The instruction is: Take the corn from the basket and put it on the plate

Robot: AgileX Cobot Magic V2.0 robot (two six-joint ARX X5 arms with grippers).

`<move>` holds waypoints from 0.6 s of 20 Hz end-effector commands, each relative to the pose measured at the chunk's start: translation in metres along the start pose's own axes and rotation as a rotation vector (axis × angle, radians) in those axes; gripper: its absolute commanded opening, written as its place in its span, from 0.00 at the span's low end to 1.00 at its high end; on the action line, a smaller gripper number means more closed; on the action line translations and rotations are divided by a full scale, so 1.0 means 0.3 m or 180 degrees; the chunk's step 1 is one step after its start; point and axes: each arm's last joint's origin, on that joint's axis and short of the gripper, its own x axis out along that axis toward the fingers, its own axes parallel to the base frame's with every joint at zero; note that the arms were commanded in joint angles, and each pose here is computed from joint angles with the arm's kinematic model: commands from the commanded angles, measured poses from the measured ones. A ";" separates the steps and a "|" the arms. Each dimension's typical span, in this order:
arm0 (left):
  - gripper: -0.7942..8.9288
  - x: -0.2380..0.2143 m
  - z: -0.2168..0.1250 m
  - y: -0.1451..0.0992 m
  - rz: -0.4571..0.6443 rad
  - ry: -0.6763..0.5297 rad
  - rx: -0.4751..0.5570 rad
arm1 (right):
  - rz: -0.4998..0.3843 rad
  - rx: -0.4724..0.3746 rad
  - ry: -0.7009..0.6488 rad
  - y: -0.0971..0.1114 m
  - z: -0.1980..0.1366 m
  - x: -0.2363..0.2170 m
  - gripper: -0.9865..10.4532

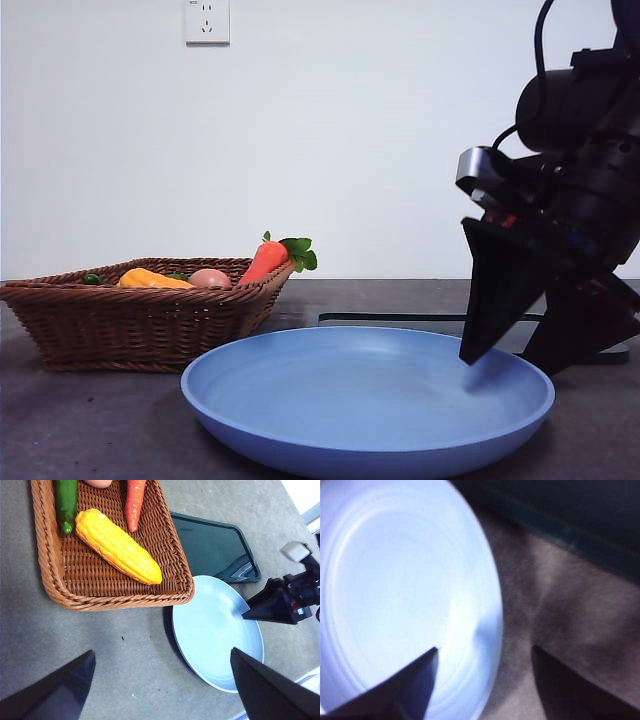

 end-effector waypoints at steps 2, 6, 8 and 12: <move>0.54 -0.006 0.013 -0.007 -0.0026 -0.0039 0.0059 | -0.0004 -0.0022 0.0032 0.002 0.013 0.016 0.15; 0.53 -0.005 0.018 -0.008 -0.0029 -0.0063 0.0017 | -0.0008 0.0001 0.0026 0.001 0.013 0.015 0.09; 0.53 -0.005 0.033 -0.009 -0.0007 -0.0068 -0.0037 | -0.0004 0.0026 0.0038 0.005 0.012 0.008 0.09; 0.53 -0.001 0.095 -0.015 0.0065 -0.0060 -0.0055 | 0.0009 -0.0033 -0.0086 0.045 0.001 -0.063 0.09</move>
